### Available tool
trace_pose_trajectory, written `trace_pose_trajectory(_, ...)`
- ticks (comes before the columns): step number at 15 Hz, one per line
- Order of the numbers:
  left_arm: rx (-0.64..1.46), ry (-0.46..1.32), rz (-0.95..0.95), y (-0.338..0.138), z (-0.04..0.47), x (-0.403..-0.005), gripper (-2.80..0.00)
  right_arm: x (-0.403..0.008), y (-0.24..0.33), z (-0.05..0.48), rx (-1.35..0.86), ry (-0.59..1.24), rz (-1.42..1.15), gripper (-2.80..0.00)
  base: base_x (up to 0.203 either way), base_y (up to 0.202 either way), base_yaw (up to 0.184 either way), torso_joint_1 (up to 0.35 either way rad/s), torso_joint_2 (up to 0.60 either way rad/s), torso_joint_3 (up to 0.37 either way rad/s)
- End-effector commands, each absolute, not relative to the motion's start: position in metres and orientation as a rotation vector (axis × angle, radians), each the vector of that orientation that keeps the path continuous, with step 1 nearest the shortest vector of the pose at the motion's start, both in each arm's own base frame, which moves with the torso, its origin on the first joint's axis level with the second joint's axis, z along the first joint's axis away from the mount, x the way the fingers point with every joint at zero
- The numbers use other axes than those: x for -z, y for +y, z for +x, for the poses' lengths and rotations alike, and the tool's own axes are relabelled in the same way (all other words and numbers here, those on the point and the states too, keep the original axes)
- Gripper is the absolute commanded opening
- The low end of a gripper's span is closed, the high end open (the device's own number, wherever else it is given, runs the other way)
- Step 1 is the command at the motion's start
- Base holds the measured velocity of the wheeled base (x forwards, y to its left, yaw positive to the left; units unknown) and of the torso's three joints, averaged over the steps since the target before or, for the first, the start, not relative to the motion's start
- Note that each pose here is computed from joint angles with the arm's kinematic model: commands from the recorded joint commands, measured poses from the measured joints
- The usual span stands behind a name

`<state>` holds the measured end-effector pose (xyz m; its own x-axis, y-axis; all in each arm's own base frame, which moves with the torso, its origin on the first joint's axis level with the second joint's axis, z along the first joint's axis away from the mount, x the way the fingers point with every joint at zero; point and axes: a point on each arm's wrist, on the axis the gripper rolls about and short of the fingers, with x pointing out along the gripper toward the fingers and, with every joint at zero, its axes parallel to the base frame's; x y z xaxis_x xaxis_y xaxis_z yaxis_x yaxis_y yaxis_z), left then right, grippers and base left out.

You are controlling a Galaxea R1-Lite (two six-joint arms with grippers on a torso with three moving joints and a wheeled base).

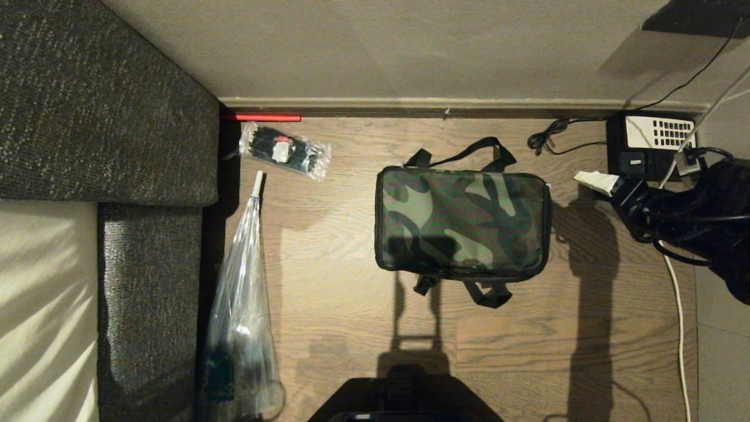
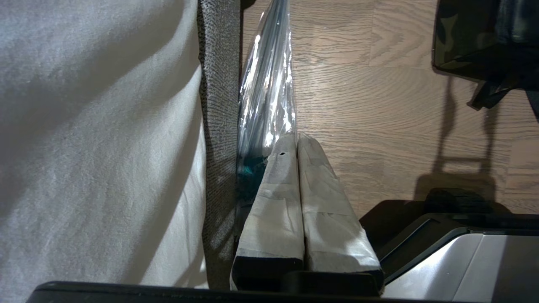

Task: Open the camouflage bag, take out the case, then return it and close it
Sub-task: Open the top of the storage box

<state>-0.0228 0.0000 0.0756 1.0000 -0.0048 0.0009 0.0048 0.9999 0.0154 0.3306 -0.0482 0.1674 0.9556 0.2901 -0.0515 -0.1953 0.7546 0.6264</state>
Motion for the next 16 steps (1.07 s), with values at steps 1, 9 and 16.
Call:
trace_pose_trajectory(1,0.005,-0.002,0.015,0.000,-0.023,-0.076,-2.80,-0.176,-0.042,0.316,-0.294,0.188,0.720,0.00,0.000,0.000,0.000,0.000,0.00,0.000)
trace_pose_trajectory(9,0.005,-0.002,0.015,0.000,-0.023,-0.076,-2.80,-0.157,-0.005,0.327,-0.375,0.347,0.784,0.00,0.000,0.000,0.000,0.000,0.00,0.000)
trace_pose_trajectory(16,0.003,-0.002,0.015,0.000,-0.023,-0.076,-2.80,-0.144,0.001,0.333,-0.375,0.448,0.822,0.00,0.000,0.000,0.000,0.000,0.00,0.000)
